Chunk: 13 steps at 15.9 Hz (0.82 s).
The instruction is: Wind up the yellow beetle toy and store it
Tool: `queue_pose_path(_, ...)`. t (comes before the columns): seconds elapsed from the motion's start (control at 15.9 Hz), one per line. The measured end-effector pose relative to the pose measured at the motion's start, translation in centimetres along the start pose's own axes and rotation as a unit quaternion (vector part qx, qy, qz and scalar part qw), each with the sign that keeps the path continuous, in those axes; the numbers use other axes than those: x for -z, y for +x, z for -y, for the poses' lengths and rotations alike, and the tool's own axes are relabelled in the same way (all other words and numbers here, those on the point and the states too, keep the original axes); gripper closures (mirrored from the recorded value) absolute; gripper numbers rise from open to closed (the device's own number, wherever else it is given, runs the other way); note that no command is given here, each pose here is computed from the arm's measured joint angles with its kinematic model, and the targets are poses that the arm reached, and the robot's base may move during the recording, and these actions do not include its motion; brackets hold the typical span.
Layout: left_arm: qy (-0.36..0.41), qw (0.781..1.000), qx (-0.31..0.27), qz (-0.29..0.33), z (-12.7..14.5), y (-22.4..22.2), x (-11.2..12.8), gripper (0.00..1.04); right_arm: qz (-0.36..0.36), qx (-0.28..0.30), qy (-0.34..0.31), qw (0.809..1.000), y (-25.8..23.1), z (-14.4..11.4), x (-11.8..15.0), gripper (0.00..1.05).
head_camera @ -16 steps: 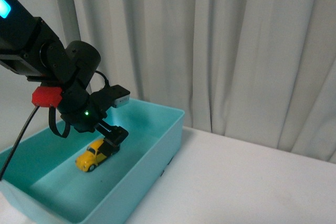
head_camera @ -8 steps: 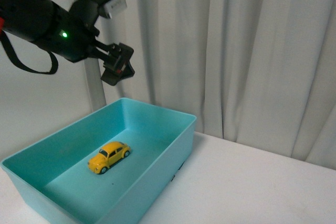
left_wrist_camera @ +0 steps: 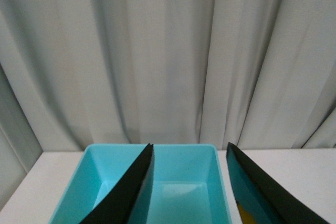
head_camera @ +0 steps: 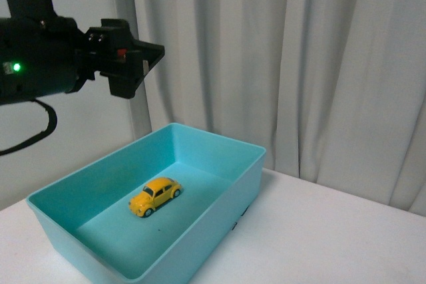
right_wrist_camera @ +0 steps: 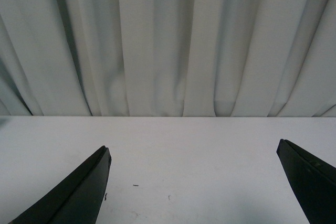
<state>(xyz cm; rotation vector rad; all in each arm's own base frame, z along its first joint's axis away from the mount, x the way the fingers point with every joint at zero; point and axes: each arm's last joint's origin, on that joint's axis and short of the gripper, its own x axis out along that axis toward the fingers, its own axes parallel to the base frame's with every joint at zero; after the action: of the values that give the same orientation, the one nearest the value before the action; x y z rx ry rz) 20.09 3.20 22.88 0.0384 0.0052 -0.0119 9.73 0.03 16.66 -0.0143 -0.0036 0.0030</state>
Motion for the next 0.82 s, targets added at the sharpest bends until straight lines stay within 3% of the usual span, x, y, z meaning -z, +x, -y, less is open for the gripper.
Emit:
queue_pose_path(0.25, -0.018, 1.0, -0.004, -0.001, 1.6, -2.8, 2.5, 1.03, 0.0, 0.0, 0.0, 1.0, 0.0, 0.0, 0.0, 0.07)
queue_pose_path(0.5, -0.018, 1.0, -0.017, -0.003, 2.7, -4.7, 3.8, 1.03, 0.0, 0.0, 0.0, 1.0, 0.0, 0.0, 0.0, 0.07)
queue_pose_path(0.57, -0.017, 1.0, 0.003, -0.001, 3.5, -5.2, 4.1, 1.03, 0.0, 0.0, 0.0, 1.0, 0.0, 0.0, 0.0, 0.07)
queue_pose_path(0.82, -0.017, 1.0, -0.007, -0.002, 3.5, -6.5, 5.0, 1.03, 0.0, 0.0, 0.0, 1.0, 0.0, 0.0, 0.0, 0.07)
